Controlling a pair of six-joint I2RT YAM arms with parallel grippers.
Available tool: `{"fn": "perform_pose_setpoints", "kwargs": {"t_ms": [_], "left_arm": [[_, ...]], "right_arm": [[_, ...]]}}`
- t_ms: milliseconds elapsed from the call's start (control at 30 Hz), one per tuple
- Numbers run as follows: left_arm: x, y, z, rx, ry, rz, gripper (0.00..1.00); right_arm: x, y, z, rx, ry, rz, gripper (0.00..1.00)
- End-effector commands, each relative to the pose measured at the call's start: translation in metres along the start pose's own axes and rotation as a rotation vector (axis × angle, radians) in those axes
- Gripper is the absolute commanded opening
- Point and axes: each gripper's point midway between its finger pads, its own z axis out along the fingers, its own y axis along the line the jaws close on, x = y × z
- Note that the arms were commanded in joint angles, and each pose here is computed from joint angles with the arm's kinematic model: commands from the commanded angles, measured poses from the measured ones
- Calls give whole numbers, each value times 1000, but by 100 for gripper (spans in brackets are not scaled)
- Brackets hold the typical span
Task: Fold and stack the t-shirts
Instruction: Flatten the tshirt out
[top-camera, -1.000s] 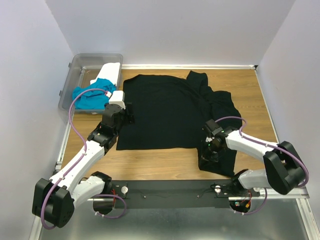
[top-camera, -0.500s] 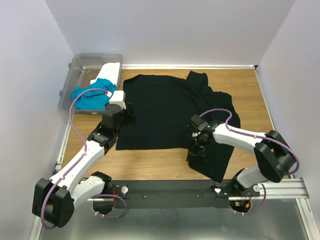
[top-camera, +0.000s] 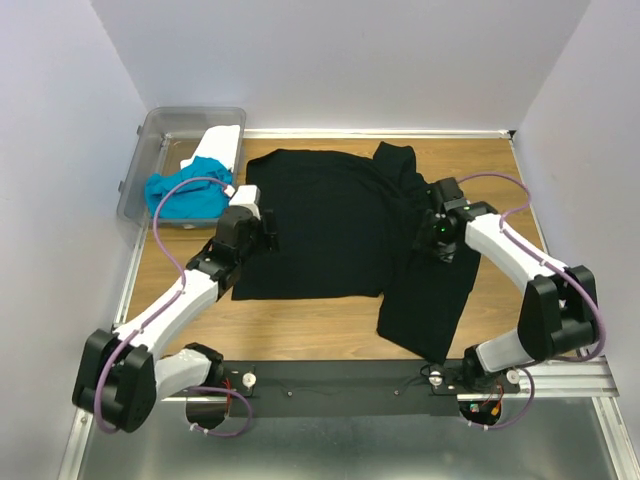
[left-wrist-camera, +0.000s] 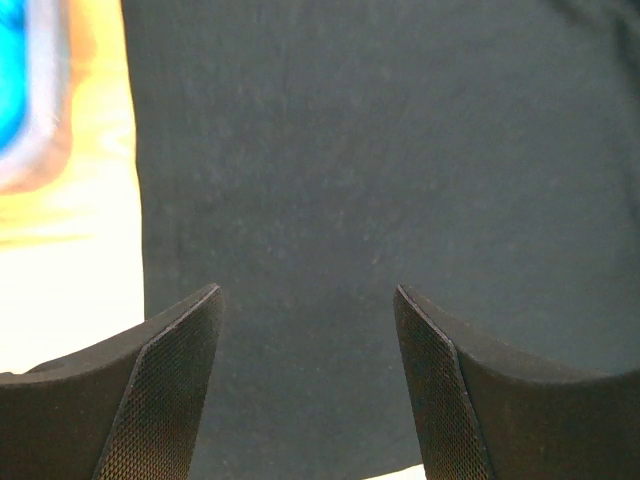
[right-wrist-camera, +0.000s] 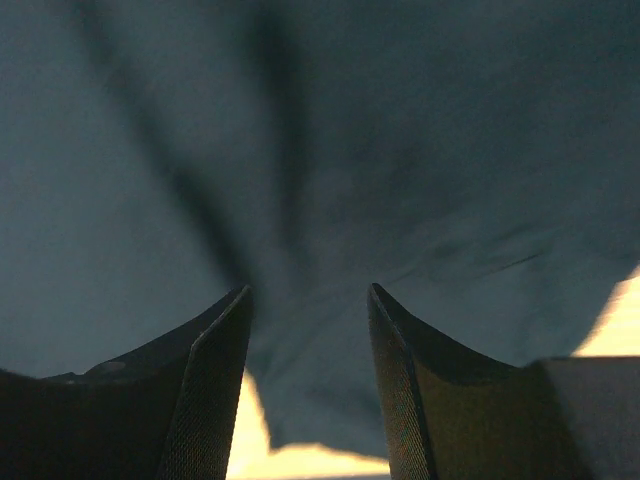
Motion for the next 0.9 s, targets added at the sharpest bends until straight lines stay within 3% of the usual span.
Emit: {"fn": "perform_pose_setpoints", "kwargs": {"t_ms": [0, 167, 433, 600, 867], "left_arm": [[22, 10, 14, -39, 123, -44, 77], [47, 8, 32, -39, 261, -66, 76], [107, 20, 44, -95, 497, -66, 75], [136, 27, 39, -126, 587, -90, 75], [157, 22, 6, -111, 670, -165, 74]], "right_arm": [[-40, -39, 15, 93, -87, 51, 58], [-55, -80, 29, 124, -88, 210, 57], [-20, -128, 54, 142, 14, 390, 56], [5, -153, 58, 195, 40, 454, 56], [42, -178, 38, 133, 41, 742, 55]]}}
